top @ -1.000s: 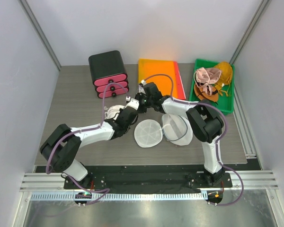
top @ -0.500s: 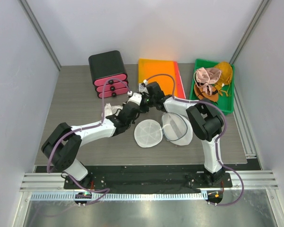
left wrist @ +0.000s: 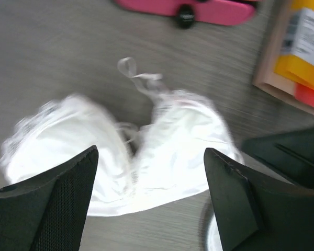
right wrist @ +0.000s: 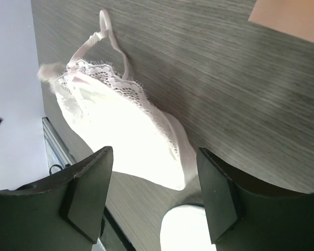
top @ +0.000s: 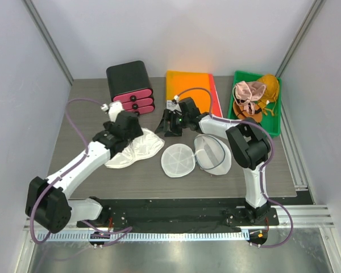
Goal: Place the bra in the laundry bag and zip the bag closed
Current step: Adjust the bra at the center of the board.
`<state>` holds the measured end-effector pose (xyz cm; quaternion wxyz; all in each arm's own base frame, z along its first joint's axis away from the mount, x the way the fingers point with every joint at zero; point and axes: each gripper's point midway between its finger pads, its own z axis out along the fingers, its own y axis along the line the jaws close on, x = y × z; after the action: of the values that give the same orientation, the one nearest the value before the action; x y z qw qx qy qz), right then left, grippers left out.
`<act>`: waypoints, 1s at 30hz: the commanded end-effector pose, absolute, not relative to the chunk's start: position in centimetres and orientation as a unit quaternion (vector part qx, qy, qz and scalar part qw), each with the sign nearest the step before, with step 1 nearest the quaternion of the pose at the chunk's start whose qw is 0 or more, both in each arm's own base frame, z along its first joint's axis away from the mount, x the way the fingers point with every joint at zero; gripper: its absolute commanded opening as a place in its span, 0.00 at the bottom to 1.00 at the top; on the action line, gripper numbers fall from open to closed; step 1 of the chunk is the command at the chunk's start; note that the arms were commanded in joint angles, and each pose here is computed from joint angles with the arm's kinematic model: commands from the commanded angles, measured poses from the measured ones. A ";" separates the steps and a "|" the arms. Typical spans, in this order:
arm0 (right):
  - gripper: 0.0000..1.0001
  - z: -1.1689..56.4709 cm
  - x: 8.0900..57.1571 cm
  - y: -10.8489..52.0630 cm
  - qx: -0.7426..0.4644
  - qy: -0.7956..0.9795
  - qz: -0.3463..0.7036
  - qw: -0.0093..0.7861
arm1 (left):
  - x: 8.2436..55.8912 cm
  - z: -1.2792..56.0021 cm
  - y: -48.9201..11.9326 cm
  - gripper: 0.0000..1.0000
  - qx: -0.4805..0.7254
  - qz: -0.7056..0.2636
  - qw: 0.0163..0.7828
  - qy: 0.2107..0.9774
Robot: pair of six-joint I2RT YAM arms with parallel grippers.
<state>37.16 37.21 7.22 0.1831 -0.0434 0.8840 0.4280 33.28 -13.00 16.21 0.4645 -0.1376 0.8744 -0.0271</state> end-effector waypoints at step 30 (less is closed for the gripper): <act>0.79 11.1 35.2 38.8 -0.095 0.849 0.477 0.204 | 26.9 4.3 1.4 0.71 -0.549 -0.151 0.373 0.733</act>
<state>35.00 38.12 8.59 0.1816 -0.0834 0.8689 0.4528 25.51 1.49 3.85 0.3533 -0.5562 0.7412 -0.1282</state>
